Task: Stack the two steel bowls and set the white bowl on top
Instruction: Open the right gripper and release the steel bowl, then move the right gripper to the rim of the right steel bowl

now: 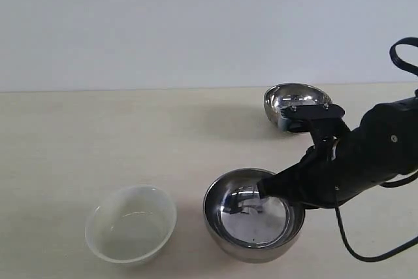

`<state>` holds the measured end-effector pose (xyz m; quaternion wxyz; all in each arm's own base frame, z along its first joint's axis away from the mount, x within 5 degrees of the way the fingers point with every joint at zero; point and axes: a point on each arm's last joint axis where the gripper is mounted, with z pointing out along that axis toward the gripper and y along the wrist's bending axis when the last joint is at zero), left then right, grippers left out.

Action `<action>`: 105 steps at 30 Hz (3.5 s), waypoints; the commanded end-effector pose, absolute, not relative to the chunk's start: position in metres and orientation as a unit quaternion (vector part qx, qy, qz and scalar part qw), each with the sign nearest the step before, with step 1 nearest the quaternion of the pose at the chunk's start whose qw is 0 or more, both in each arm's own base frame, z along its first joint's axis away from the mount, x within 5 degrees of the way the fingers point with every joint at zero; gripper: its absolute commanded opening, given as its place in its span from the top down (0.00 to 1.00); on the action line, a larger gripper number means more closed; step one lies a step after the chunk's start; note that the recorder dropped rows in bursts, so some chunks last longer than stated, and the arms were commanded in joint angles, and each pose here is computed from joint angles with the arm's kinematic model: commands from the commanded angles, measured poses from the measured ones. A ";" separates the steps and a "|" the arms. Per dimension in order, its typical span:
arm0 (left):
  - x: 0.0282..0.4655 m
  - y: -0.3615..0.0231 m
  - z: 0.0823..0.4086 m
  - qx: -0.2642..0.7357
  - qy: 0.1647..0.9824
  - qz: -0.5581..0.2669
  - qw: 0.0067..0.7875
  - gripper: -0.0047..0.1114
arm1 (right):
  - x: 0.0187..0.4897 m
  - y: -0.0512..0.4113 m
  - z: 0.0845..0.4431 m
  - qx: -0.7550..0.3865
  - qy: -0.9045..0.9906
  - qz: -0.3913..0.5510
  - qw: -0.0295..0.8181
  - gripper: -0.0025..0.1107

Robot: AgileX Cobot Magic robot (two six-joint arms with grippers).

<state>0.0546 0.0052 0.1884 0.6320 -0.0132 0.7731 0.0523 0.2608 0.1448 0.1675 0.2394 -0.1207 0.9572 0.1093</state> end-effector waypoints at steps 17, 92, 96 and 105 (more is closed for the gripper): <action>0.054 0.005 0.187 -0.018 0.773 0.048 0.632 0.92 | 0.257 0.159 0.172 -0.138 0.942 0.129 0.279 0.98; 0.054 0.005 0.187 -0.018 0.773 0.048 0.632 0.92 | 0.270 0.167 0.194 -0.194 0.921 0.123 0.315 0.56; 0.054 0.005 0.187 -0.018 0.773 0.048 0.632 0.92 | 0.282 0.164 0.228 -0.169 0.911 0.137 0.351 0.56; 0.054 0.005 0.187 -0.018 0.773 0.048 0.632 0.92 | 0.330 0.118 0.273 -0.076 0.895 0.124 0.422 0.44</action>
